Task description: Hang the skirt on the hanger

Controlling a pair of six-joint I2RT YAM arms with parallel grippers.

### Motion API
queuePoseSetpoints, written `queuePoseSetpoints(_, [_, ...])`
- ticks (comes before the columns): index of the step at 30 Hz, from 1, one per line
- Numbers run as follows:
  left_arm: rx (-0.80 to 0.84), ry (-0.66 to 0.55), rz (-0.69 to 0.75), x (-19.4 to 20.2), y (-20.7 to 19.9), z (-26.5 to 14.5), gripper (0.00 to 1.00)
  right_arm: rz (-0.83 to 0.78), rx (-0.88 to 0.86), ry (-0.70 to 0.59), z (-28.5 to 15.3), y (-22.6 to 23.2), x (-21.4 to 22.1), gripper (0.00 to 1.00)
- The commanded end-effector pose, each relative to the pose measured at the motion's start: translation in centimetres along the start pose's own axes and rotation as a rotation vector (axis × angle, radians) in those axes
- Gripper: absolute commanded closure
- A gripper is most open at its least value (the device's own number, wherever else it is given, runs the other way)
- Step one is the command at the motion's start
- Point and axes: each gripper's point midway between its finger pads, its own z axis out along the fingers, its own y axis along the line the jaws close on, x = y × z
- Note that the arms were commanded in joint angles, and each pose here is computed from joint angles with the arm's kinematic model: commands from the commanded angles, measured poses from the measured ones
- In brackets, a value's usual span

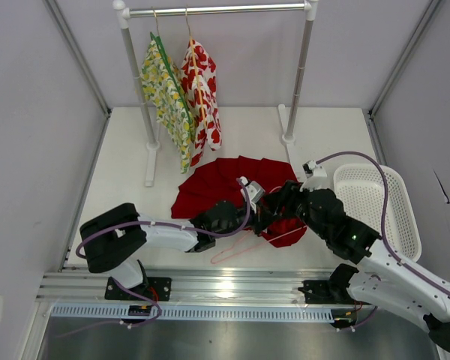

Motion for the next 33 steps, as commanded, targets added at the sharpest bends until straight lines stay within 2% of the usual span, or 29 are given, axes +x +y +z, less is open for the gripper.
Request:
queuePoseSetpoints(1, [0.037, -0.044, 0.016, -1.8, -1.5, 1.0, 1.0, 0.031, -0.009, -0.122, -0.2, 1.7, -4.0, 0.45])
queuePoseSetpoints(10, [0.014, -0.028, 0.03, -1.6, -1.4, 1.6, 1.0, 0.0, 0.025, -0.105, 0.2, 1.9, -3.4, 0.55])
queuePoseSetpoints(13, [0.01, -0.022, 0.036, -1.5, -1.4, 1.7, 1.0, -0.02, 0.04, -0.106, 0.2, 2.2, -3.5, 0.65])
queuePoseSetpoints(14, [0.009, -0.022, 0.036, -1.5, -1.4, 1.6, 1.0, -0.036, 0.049, -0.108, 0.2, 2.2, -3.4, 0.73])
queuePoseSetpoints(16, [0.009, -0.02, 0.038, -1.5, -1.4, 1.7, 1.0, -0.061, 0.068, -0.098, 0.1, 2.0, -3.3, 0.83])
queuePoseSetpoints(17, [0.01, -0.022, 0.038, -1.6, -1.4, 1.6, 1.0, -0.079, 0.081, -0.1, 0.2, 2.1, -3.4, 0.94])
queuePoseSetpoints(18, [-0.011, -0.027, 0.037, -1.6, -1.1, 1.6, 1.0, -0.086, 0.089, -0.1, 0.1, 2.0, -3.5, 0.99])
queuePoseSetpoints(21, [-0.037, -0.035, 0.042, -2.0, -0.8, 1.5, 0.97, -0.12, 0.101, -0.091, 0.1, 1.8, -3.2, 1.0])
queuePoseSetpoints(24, [-0.055, -0.044, 0.042, -2.5, -0.6, 1.1, 0.89, -0.132, 0.104, -0.095, -0.1, 1.7, -3.3, 1.0])
queuePoseSetpoints(28, [-0.085, -0.041, 0.056, -2.8, -0.2, 0.6, 0.72, -0.16, 0.119, -0.089, -0.1, 1.3, -3.1, 1.0])
queuePoseSetpoints(33, [-0.117, -0.047, 0.06, -3.2, 0.3, -0.6, 0.61, -0.165, 0.133, -0.094, -0.2, 1.1, -3.2, 1.0])
